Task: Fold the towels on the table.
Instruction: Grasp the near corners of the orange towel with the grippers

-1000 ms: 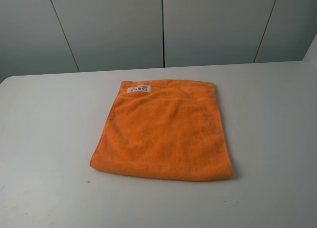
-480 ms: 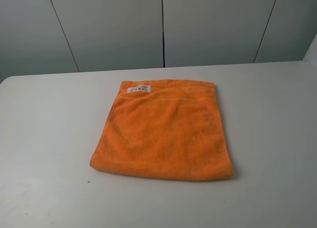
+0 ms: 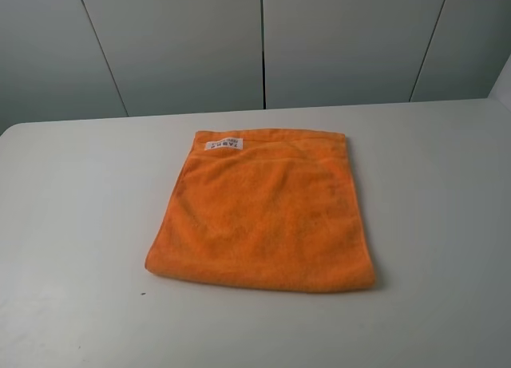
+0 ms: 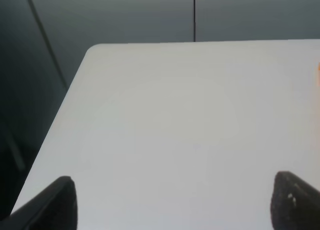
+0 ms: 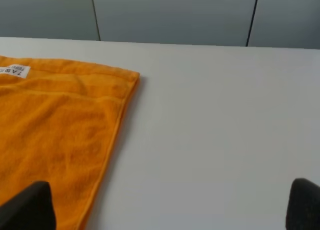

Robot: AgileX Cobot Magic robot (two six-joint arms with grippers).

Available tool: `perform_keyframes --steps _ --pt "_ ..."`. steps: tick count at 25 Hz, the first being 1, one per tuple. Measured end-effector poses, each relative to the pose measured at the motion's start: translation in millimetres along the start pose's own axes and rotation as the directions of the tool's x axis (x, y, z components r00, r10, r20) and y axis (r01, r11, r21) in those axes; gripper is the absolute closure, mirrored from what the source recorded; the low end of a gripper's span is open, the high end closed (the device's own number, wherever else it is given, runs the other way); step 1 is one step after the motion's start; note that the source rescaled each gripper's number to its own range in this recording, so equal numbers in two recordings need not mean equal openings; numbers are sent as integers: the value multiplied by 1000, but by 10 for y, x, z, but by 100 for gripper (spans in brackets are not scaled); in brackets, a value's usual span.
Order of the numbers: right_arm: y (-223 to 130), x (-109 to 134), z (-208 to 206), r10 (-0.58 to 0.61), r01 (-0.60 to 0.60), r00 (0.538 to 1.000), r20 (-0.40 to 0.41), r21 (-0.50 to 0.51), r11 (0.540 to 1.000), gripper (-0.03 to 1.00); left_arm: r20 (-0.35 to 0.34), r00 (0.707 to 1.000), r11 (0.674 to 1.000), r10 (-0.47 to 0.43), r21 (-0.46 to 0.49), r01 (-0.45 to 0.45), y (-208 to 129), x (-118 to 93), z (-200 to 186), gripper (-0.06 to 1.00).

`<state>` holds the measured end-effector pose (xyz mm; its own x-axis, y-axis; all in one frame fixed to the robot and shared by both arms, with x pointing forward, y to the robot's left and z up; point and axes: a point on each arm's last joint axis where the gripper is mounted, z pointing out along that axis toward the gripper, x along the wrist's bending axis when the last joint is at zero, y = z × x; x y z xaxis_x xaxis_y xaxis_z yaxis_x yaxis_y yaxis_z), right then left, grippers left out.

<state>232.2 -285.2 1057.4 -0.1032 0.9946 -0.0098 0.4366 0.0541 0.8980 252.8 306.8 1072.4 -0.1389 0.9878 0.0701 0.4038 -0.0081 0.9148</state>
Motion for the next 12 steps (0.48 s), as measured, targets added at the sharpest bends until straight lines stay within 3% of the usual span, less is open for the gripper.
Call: perform_keyframes --steps 3,7,10,12 --pt "88 -19 67 -35 35 999 -2 21 999 -3 90 991 995 98 15 -100 150 -69 213 -5" --pt "239 -58 281 -135 137 990 -40 72 988 -3 231 943 953 238 130 -272 249 -180 659 -5" --pt "324 -69 526 -260 278 958 -120 169 946 -3 363 856 874 368 179 -451 262 -287 1037 -5" --pt "352 -57 745 -351 399 911 -218 241 885 -3 448 762 800 468 152 -580 278 -390 1266 -5"
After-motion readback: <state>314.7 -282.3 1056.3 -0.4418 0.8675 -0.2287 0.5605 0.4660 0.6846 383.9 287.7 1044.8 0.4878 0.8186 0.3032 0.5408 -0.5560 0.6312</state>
